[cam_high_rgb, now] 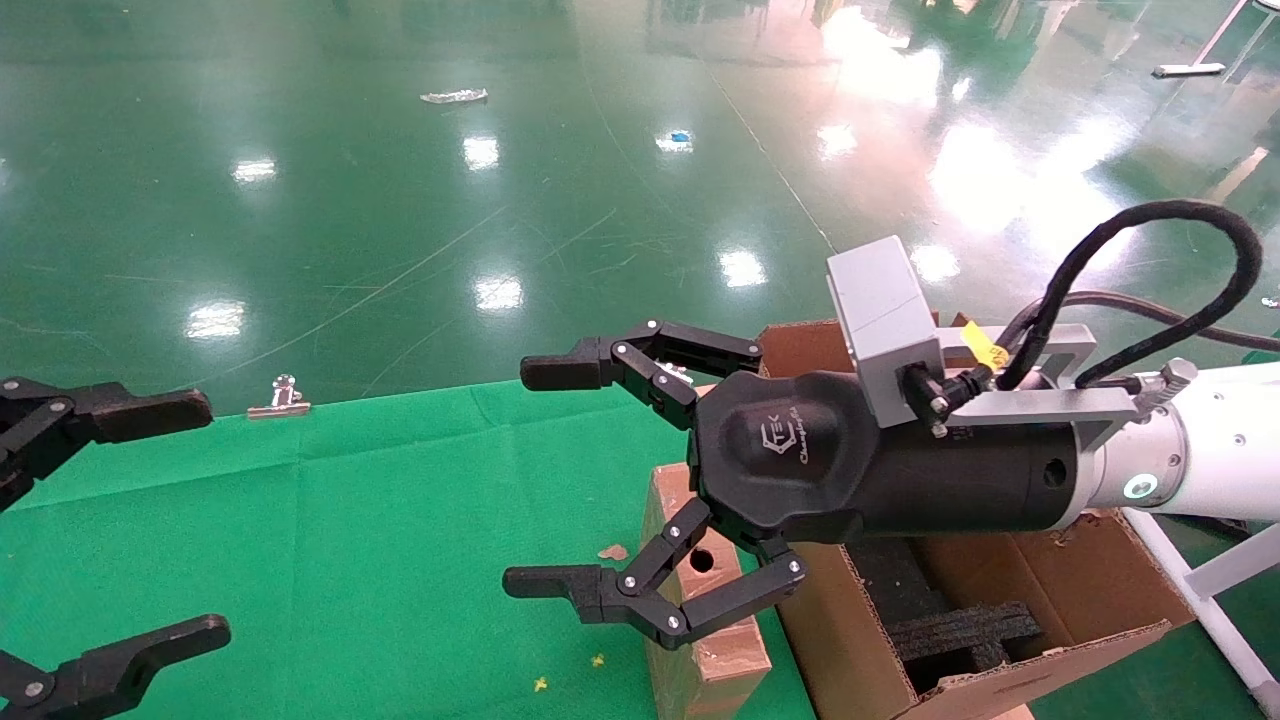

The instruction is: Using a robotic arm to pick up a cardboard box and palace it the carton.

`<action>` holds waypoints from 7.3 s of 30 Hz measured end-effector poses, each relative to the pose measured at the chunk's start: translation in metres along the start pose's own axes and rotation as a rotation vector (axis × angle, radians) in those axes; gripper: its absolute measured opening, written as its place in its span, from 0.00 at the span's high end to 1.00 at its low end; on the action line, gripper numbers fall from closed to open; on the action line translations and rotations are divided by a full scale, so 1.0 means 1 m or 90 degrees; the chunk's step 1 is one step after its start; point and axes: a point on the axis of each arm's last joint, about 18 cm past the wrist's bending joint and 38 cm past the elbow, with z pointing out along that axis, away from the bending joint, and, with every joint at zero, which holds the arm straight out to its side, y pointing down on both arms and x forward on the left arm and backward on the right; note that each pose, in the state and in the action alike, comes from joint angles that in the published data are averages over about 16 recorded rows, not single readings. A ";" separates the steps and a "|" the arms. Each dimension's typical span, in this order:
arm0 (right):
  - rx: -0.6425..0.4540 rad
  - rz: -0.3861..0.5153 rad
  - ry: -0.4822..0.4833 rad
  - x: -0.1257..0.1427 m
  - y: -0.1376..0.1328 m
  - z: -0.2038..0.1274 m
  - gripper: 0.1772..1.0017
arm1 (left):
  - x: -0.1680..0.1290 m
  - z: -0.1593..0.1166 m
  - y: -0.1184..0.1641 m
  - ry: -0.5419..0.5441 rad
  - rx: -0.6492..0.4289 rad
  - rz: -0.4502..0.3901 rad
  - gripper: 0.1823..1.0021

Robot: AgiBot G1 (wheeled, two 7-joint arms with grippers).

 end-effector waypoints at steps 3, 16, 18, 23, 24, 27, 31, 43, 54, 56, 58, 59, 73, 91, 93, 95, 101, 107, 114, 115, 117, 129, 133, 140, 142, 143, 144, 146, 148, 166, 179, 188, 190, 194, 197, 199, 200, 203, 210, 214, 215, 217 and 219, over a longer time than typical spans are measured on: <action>0.000 0.000 0.000 0.000 0.000 0.000 0.00 | 0.000 0.000 0.000 0.000 0.000 0.000 0.00; -0.033 0.005 -0.011 -0.001 0.006 0.007 0.00 | 0.000 0.000 0.000 0.000 0.000 0.000 0.00; -0.055 0.008 -0.018 0.000 0.009 0.012 0.00 | 0.000 0.000 0.000 0.000 0.000 0.000 0.00; -0.136 0.014 -0.046 0.002 0.022 0.030 0.00 | 0.000 0.000 0.000 0.000 0.000 0.000 0.00; -0.157 0.015 -0.053 0.003 0.024 0.035 0.00 | 0.000 0.000 0.000 0.000 0.000 0.000 0.00; -0.226 0.013 -0.071 0.008 0.033 0.049 0.00 | 0.000 0.000 0.000 0.000 0.000 0.000 0.00; -0.322 0.003 -0.093 0.016 0.043 0.068 0.00 | 0.000 0.000 0.000 0.000 0.000 0.000 0.00; -0.523 -0.051 -0.110 0.041 0.028 0.094 0.00 | 0.000 0.000 0.000 0.000 0.000 0.000 0.00; -0.652 -0.089 -0.072 0.059 -0.006 0.072 0.00 | 0.000 0.000 0.000 0.000 0.000 0.000 0.00; -0.679 -0.090 -0.069 0.060 -0.008 0.069 0.00 | 0.000 0.000 0.000 0.000 0.000 0.000 0.00; -0.706 -0.090 -0.067 0.062 -0.008 0.066 0.00 | 0.000 0.000 0.000 0.000 0.000 0.000 0.00; -0.720 -0.089 -0.066 0.062 -0.007 0.065 0.00 | 0.000 0.000 0.000 0.000 0.000 0.000 0.00; -0.872 -0.011 -0.001 0.067 -0.002 0.069 0.00 | 0.000 0.000 0.000 0.000 0.000 0.000 0.00; -0.782 0.546 0.302 0.086 0.007 0.063 0.00 | 0.000 0.000 0.000 0.000 0.000 0.000 0.00; -0.763 0.582 0.304 0.088 0.010 0.062 0.00 | 0.000 0.000 0.000 0.000 0.000 0.000 0.00; -0.749 0.609 0.304 0.089 0.013 0.061 0.00 | 0.000 0.000 0.000 0.000 0.000 0.000 0.00; -0.744 0.645 0.310 0.092 0.025 0.061 0.00 | 0.000 0.000 0.000 0.000 0.000 0.000 0.00; -0.760 0.650 0.315 0.091 0.035 0.065 0.00 | 0.000 0.000 0.000 0.000 0.000 0.000 0.00; -0.778 0.645 0.321 0.087 0.042 0.067 0.01 | 0.000 0.000 0.000 0.000 0.000 0.000 0.01; -0.780 0.645 0.321 0.086 0.042 0.067 0.02 | 0.000 0.000 0.000 0.000 0.000 0.000 0.01; -0.783 0.644 0.323 0.085 0.044 0.067 0.03 | 0.000 0.000 0.000 0.000 0.000 0.000 0.02; -0.798 0.641 0.335 0.079 0.053 0.066 0.19 | 0.000 0.000 0.000 0.000 0.000 0.000 0.15; -0.801 0.640 0.339 0.078 0.055 0.065 0.28 | 0.000 0.000 0.000 0.000 0.000 0.000 0.23; -0.783 0.611 0.340 0.082 0.048 0.061 0.48 | 0.000 0.000 0.000 0.000 0.000 0.000 0.39; -0.765 0.591 0.340 0.086 0.041 0.058 0.54 | 0.000 0.000 0.000 0.000 0.000 0.000 0.46; -0.753 0.579 0.341 0.088 0.036 0.056 0.56 | 0.000 0.000 0.000 0.000 0.000 0.000 0.49; -0.740 0.566 0.342 0.091 0.031 0.053 0.59 | 0.000 0.000 0.000 0.000 0.000 0.000 0.51; -0.710 0.535 0.348 0.097 0.018 0.047 0.64 | 0.000 0.000 0.000 0.000 0.000 0.000 0.56; -0.677 0.502 0.358 0.103 0.004 0.038 0.69 | 0.000 0.000 0.000 0.000 0.000 0.000 0.62; -0.557 0.355 0.617 0.139 -0.081 -0.118 0.81 | 0.000 0.000 0.000 0.000 0.000 0.000 0.95; -0.648 0.486 0.707 0.116 -0.024 -0.202 0.82 | 0.000 0.000 0.000 0.000 0.000 0.000 0.97; -0.680 0.563 0.714 0.111 0.025 -0.223 0.82 | 0.000 0.000 0.000 0.000 0.000 0.000 0.90; -0.687 0.575 0.713 0.110 0.035 -0.225 0.82 | 0.000 0.000 0.000 0.000 0.000 0.000 0.87; -0.705 0.595 0.713 0.111 0.056 -0.228 0.82 | 0.000 0.000 0.000 0.000 0.000 0.000 0.80; -0.719 0.606 0.715 0.112 0.070 -0.230 0.82 | 0.000 0.000 0.000 0.000 0.000 0.000 0.72; -0.728 0.611 0.716 0.112 0.079 -0.230 0.82 | 0.000 0.000 0.000 0.000 0.000 0.000 0.68; -0.733 0.614 0.717 0.112 0.083 -0.231 0.82 | 0.000 0.000 0.000 0.000 0.000 0.000 0.66; -0.745 0.620 0.720 0.113 0.097 -0.231 0.82 | 0.000 0.000 0.000 0.000 0.000 0.000 0.57; -0.763 0.631 0.728 0.113 0.132 -0.227 0.83 | 0.000 0.000 0.000 0.000 0.000 0.000 0.37; -0.766 0.633 0.730 0.112 0.157 -0.223 0.83 | 0.000 0.000 0.000 0.000 0.000 0.000 0.27; -0.767 0.632 0.731 0.112 0.163 -0.222 0.83 | 0.000 0.000 0.000 0.000 0.000 0.000 0.25; -0.766 0.631 0.732 0.111 0.175 -0.220 0.83 | 0.000 0.000 0.000 0.000 0.000 0.000 0.20; -0.765 0.627 0.733 0.110 0.186 -0.218 0.84 | 0.000 0.000 0.000 0.000 0.000 0.000 0.17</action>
